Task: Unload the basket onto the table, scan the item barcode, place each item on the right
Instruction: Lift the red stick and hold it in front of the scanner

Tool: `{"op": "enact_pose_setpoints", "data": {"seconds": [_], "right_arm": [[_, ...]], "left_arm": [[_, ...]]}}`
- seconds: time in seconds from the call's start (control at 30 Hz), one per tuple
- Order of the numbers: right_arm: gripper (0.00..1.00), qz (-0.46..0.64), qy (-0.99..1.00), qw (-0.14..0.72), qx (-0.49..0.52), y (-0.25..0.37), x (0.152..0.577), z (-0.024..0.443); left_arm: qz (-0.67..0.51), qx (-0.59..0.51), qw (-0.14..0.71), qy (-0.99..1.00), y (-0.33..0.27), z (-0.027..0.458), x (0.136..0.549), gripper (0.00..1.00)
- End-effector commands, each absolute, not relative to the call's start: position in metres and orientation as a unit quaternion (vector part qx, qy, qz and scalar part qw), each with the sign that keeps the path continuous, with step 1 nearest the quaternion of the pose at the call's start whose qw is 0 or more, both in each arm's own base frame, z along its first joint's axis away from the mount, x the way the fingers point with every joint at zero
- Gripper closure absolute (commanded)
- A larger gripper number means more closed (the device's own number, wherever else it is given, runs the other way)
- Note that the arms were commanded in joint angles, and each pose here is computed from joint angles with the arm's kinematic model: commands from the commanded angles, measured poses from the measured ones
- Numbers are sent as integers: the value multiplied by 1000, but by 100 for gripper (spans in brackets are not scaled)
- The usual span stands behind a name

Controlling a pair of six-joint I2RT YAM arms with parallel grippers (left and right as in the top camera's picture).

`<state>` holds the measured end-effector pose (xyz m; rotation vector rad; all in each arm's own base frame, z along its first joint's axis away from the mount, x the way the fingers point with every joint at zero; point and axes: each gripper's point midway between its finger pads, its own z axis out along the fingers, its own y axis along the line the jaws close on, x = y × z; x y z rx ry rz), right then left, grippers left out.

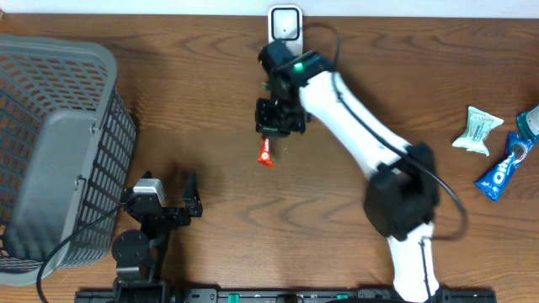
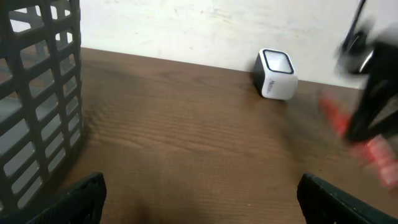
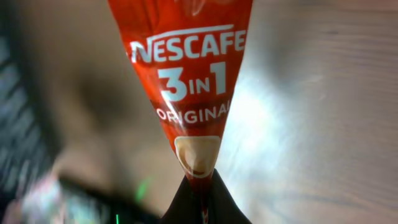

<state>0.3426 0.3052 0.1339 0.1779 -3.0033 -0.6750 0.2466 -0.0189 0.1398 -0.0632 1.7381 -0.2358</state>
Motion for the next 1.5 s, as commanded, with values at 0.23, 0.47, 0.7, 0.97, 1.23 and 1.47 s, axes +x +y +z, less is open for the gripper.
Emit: {"op": "enact_pose_setpoints", "data": {"seconds": [0.23, 0.47, 0.7, 0.97, 1.23, 1.47], "right_arm": [[99, -617, -640, -63, 453, 365, 247, 304], [99, -675, -447, -199, 552, 362, 222, 320], [99, -641, -352, -292, 617, 365, 212, 305], [99, -646, -362, -279, 611, 364, 208, 305], [99, -622, -365, -279, 634, 365, 209, 294], [99, -547, -632, -141, 530, 385, 265, 251]], "left_arm": [[-108, -31, 619, 777, -20, 124, 245, 2], [-108, -31, 619, 777, -20, 124, 245, 2], [-108, -31, 619, 777, -20, 124, 245, 2], [-108, -31, 619, 777, -20, 124, 245, 2], [-108, -31, 619, 777, -20, 124, 245, 2], [-108, -31, 619, 777, -20, 124, 245, 2]]}}
